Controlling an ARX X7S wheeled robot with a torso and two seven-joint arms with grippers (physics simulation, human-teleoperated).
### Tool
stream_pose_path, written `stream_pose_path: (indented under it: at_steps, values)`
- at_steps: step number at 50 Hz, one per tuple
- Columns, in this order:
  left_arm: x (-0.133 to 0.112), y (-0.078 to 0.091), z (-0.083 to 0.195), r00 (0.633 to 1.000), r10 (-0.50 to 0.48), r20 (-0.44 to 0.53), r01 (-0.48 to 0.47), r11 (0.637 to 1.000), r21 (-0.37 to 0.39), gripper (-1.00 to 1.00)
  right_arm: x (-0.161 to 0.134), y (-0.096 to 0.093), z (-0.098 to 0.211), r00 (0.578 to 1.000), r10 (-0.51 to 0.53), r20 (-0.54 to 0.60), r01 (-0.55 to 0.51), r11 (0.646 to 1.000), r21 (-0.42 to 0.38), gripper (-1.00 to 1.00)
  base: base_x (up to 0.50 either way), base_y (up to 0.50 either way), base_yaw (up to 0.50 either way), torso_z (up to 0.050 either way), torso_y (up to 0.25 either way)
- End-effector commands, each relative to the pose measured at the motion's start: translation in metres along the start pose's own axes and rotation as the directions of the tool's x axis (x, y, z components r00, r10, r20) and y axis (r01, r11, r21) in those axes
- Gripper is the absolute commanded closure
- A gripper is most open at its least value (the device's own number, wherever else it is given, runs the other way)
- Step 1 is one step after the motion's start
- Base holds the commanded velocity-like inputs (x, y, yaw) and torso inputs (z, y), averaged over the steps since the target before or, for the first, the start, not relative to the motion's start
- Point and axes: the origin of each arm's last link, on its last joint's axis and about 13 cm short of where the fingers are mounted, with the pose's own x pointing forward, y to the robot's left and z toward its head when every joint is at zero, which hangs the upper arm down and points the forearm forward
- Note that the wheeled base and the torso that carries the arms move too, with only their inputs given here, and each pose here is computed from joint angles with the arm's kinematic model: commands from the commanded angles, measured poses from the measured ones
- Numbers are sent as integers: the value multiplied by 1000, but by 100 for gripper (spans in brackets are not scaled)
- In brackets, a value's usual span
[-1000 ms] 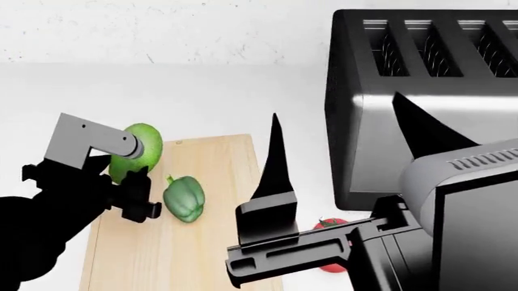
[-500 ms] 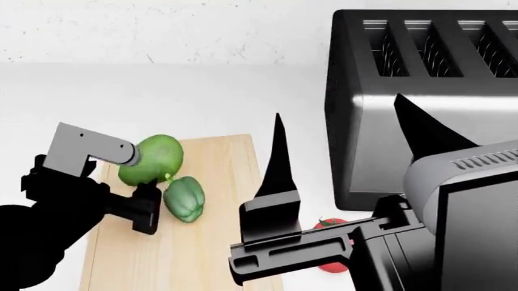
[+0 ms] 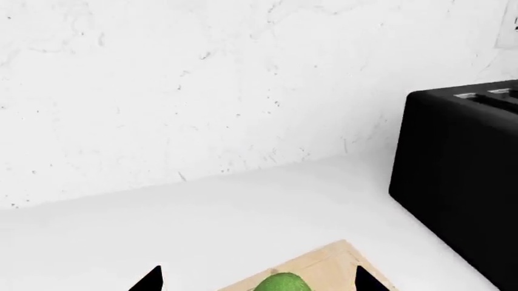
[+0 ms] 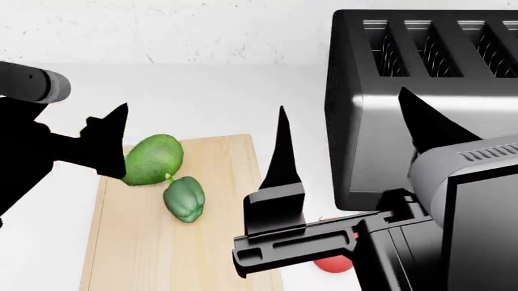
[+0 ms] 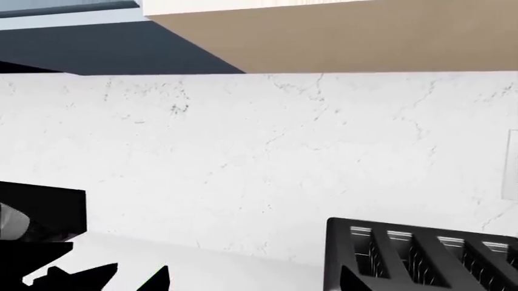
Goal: Place the avocado, onion, tomato and bell pepper on the cutting board.
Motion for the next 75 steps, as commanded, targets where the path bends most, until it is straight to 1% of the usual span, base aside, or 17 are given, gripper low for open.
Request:
stream_pose_path:
  at_steps: [1, 5, 11, 12, 16, 20, 21, 26, 31, 35, 46, 53, 61, 70, 73, 74, 75]
  values:
    - [-70, -9, 40, 979, -13, 205, 19, 999, -28, -100, 3, -2, 11, 999, 17, 34, -17, 1000, 11, -100, 0, 0, 0, 0, 0]
    - [-94, -11, 44, 965, 28, 259, -9, 997, -72, -100, 1, -3, 17, 1000, 26, 16, -26, 1000, 14, -100, 0, 0, 0, 0, 0]
    - [-119, -18, 42, 949, 48, 311, -23, 996, -83, -100, 0, -7, 24, 1000, 16, -27, -15, 1000, 21, -100, 0, 0, 0, 0, 0]
    - [-120, -18, 41, 950, 45, 309, -18, 996, -88, -100, -1, -8, 26, 998, 24, -52, -22, 999, 42, -100, 0, 0, 0, 0, 0]
    - [-119, -18, 37, 953, 42, 300, -17, 996, -86, -100, -5, -11, 31, 991, 10, -135, -5, 999, 39, -100, 0, 0, 0, 0, 0]
    - [-117, -19, 36, 956, 28, 292, 1, 995, -96, -100, -12, -14, 36, 978, -31, -205, 35, 999, 13, -100, 0, 0, 0, 0, 0]
    - [-116, -20, 35, 957, 21, 291, 7, 995, -96, -100, -15, -15, 36, 972, -52, -227, 53, 999, -5, -100, 0, 0, 0, 0, 0]
    - [-113, -20, 34, 958, 19, 285, 12, 995, -104, -100, -25, -19, 33, 951, -104, -293, 105, 994, -13, -100, 0, 0, 0, 0, 0]
    - [-111, -20, 32, 959, 11, 284, 21, 994, -111, -100, -35, -22, 28, 921, -170, -350, 166, 985, -43, -100, 0, 0, 0, 0, 0]
    - [-110, -20, 31, 959, 9, 283, 25, 993, -115, -100, -41, -24, 26, 907, -211, -364, 199, 977, -73, -100, 0, 0, 0, 0, 0]
    - [-110, -22, 28, 962, -8, 274, 42, 992, -118, -100, -55, -23, 12, 864, -252, -436, 244, 967, -77, -100, 0, 0, 0, 0, 0]
    - [-113, -24, 29, 962, -14, 271, 48, 992, -119, -100, -59, -22, 8, 842, -264, -470, 260, 963, -75, -100, 0, 0, 0, 0, 0]
    - [-118, -27, 27, 964, -17, 265, 51, 991, -122, -100, -72, -21, 6, 824, -268, -499, 265, 961, -78, -100, 0, 0, 0, 0, 0]
    - [-118, -26, 24, 965, -22, 263, 56, 991, -124, -100, -75, -20, -5, 793, -299, -531, 288, 952, -106, -100, 0, 0, 0, 0, 0]
    - [-117, -25, 22, 965, -22, 262, 56, 991, -124, -100, -74, -21, -11, 783, -314, -537, 296, 947, -122, -100, 0, 0, 0, 0, 0]
    - [-117, -24, 22, 965, -20, 262, 54, 991, -124, -100, -74, -21, -12, 780, -327, -534, 298, 944, -143, -100, 0, 0, 0, 0, 0]
    - [-116, -24, 22, 965, -19, 262, 54, 991, -126, -100, -73, -21, -13, 777, -327, -538, 304, 943, -134, -100, 0, 0, 0, 0, 0]
